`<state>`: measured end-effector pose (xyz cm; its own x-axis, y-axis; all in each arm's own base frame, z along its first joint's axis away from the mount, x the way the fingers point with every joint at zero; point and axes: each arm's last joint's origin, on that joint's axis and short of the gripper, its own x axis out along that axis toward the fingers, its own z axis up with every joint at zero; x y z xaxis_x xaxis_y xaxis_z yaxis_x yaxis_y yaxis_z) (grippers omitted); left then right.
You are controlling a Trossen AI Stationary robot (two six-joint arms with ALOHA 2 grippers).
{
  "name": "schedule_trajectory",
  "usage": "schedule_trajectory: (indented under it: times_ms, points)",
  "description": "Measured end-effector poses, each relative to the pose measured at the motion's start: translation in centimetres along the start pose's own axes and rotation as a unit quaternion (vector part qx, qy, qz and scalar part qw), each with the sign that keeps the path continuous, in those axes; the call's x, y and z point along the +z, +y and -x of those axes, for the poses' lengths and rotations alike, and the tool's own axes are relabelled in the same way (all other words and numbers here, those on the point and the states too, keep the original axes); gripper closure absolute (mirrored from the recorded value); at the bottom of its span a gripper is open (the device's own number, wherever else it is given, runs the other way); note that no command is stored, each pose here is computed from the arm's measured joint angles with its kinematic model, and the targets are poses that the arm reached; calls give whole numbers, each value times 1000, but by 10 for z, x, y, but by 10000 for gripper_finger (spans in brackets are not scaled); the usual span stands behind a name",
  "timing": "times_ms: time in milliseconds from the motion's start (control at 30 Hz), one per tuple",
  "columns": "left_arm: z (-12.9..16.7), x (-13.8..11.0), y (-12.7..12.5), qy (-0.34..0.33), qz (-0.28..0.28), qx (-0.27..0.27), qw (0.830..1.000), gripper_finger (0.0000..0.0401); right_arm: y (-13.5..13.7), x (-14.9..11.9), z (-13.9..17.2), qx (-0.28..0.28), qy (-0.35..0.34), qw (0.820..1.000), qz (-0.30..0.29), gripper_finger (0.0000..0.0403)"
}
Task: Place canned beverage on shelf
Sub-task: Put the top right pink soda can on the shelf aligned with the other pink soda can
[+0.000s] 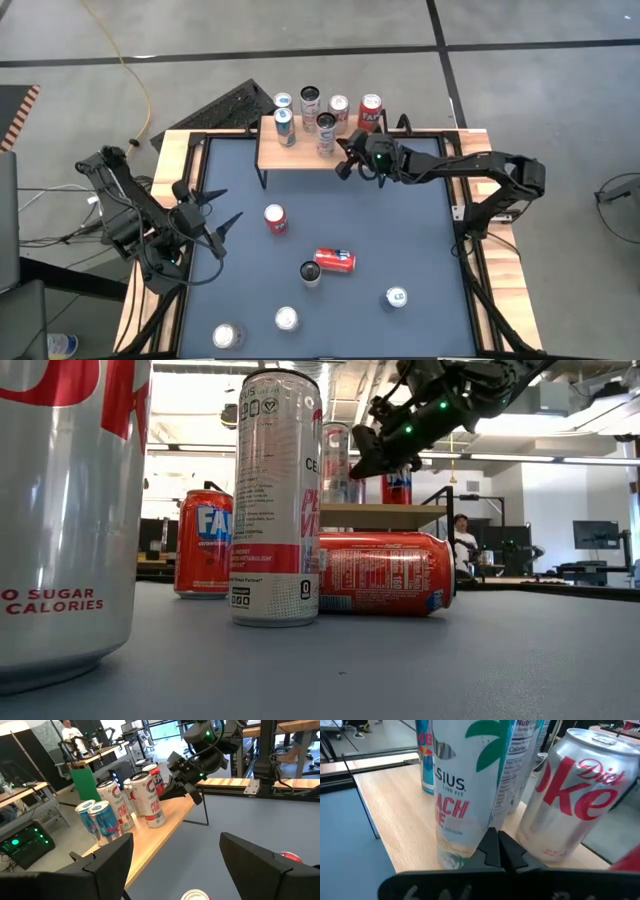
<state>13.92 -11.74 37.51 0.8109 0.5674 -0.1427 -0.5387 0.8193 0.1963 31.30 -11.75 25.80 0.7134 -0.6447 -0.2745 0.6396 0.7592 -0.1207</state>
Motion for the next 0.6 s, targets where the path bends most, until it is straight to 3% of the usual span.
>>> schedule_trajectory:
  times_ms: [300, 600]
  points:
    - [0, -1, -1, 9, 1, -10, 1000, 113, 7, 12, 19, -2, -10, 1000, 12, 403]
    - [0, -1, 0, 7, -4, -6, 1000, 113, 5, 8, 11, -11, -9, 1000, 10, 403]
